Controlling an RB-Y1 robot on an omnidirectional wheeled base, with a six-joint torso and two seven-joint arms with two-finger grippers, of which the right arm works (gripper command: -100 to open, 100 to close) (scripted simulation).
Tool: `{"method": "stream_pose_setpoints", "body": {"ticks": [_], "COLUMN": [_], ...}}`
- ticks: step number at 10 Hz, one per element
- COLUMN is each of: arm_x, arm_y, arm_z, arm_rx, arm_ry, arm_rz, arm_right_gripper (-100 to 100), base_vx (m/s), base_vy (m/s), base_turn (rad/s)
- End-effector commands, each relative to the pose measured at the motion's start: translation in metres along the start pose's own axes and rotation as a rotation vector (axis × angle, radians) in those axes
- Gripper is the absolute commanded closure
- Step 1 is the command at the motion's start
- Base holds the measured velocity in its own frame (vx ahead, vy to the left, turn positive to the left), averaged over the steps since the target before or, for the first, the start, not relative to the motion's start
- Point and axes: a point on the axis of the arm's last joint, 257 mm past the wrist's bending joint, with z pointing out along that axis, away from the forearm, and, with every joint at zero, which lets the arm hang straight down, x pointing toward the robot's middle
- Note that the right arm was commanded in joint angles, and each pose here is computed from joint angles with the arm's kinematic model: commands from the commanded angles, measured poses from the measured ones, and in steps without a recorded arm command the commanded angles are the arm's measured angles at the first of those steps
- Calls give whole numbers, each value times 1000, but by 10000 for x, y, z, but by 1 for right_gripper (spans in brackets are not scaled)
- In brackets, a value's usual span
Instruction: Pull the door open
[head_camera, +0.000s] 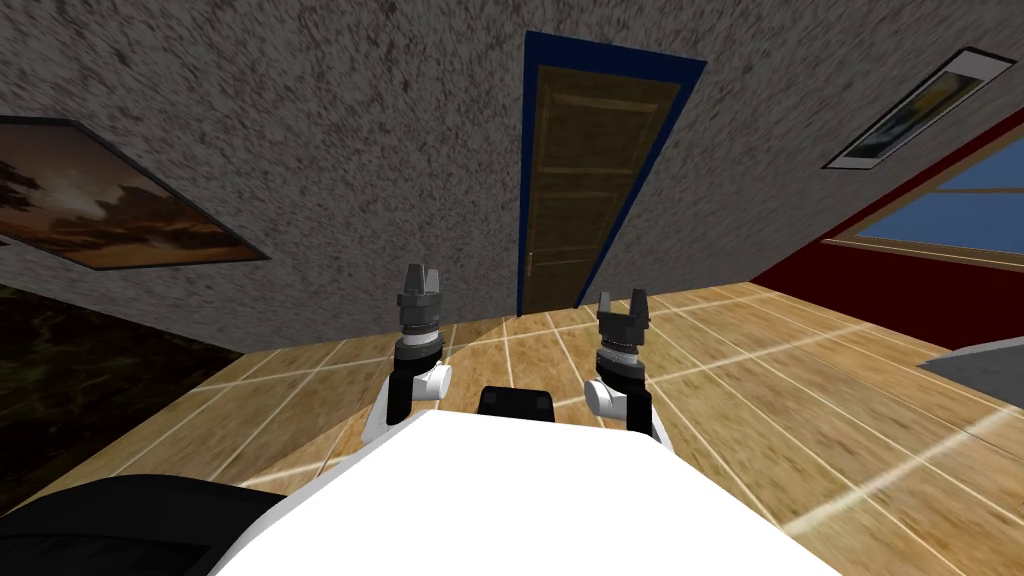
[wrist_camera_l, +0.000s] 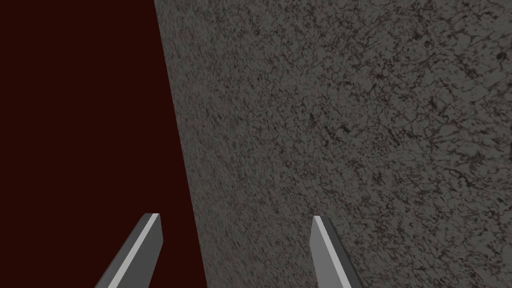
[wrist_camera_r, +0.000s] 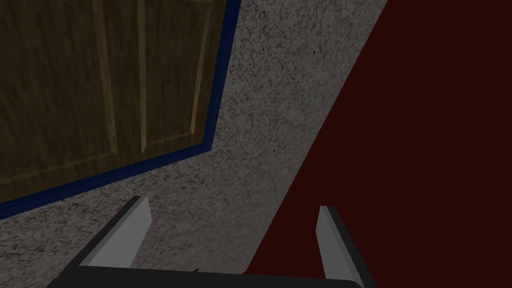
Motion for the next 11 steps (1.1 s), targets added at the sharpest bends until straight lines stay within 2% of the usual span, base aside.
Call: {"method": "stream_pose_setpoints", "body": {"ticks": [1,6,11], "arm_x": [-12,-33,-72], "arm_y": [-101,-486,-936], "arm_z": [-31,-124,-254], "arm_rx": [15,73,140], "arm_ry": [-2,-20,-55], "arm_rz": [42,191,360], "arm_right_gripper": [-100,-100,-100], "base_vx": [73,82,91], "base_vy": [-17,-19,-28], "base_turn": [76,104,129]}}
